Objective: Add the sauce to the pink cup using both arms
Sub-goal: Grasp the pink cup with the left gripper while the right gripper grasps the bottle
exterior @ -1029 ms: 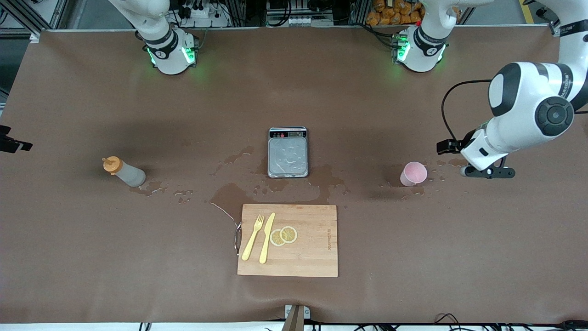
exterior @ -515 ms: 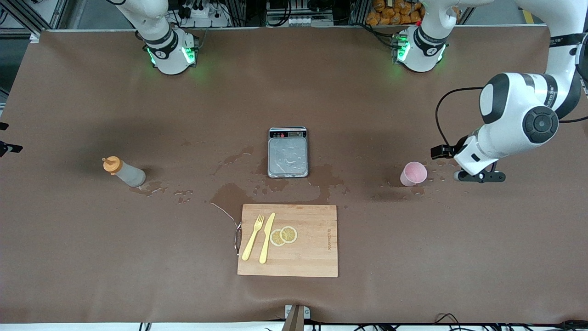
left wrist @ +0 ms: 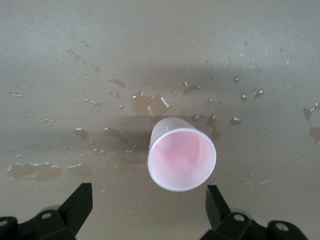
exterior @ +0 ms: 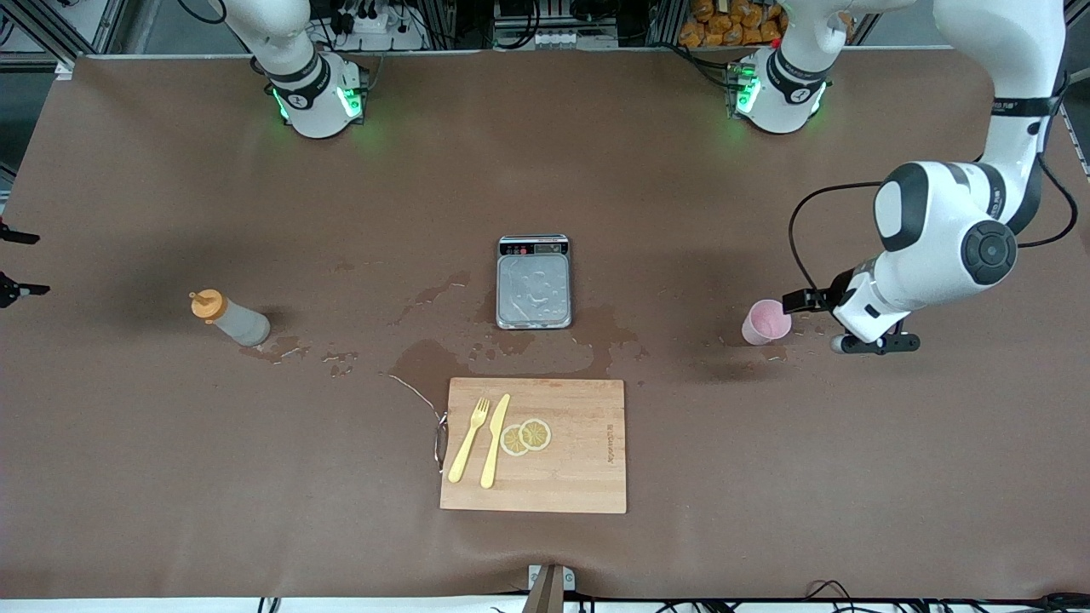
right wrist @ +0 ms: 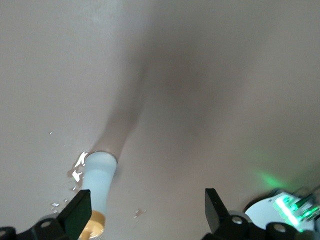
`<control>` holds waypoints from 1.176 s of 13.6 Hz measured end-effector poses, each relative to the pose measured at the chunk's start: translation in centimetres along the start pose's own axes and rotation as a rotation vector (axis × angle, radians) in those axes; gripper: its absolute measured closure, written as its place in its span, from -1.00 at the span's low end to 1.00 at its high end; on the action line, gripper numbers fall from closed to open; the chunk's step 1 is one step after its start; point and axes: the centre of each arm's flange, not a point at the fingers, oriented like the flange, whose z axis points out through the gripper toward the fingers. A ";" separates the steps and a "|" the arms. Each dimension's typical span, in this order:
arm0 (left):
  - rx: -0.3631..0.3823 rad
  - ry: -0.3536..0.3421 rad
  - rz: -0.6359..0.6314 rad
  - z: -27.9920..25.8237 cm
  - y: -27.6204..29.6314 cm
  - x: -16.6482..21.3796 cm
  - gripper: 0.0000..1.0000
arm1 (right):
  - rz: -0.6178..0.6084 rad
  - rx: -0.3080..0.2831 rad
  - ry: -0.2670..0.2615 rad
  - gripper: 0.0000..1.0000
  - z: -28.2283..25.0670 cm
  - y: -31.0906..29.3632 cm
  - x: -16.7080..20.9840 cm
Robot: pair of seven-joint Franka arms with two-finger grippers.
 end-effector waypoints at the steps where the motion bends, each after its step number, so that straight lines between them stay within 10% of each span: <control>1: -0.002 -0.003 -0.004 0.8 -0.1 0.2 -1.00 | 0.024 0.011 -0.047 -1.00 0.8 0.3 0.7; 13: 0.009 -0.029 -0.013 7.0 -0.4 1.3 -0.99 | 0.273 0.194 -0.651 -1.00 14.0 2.1 8.1; 16: 0.016 -0.047 0.014 8.1 1.1 0.9 -0.44 | 0.281 0.200 -0.713 -1.00 17.4 1.3 9.5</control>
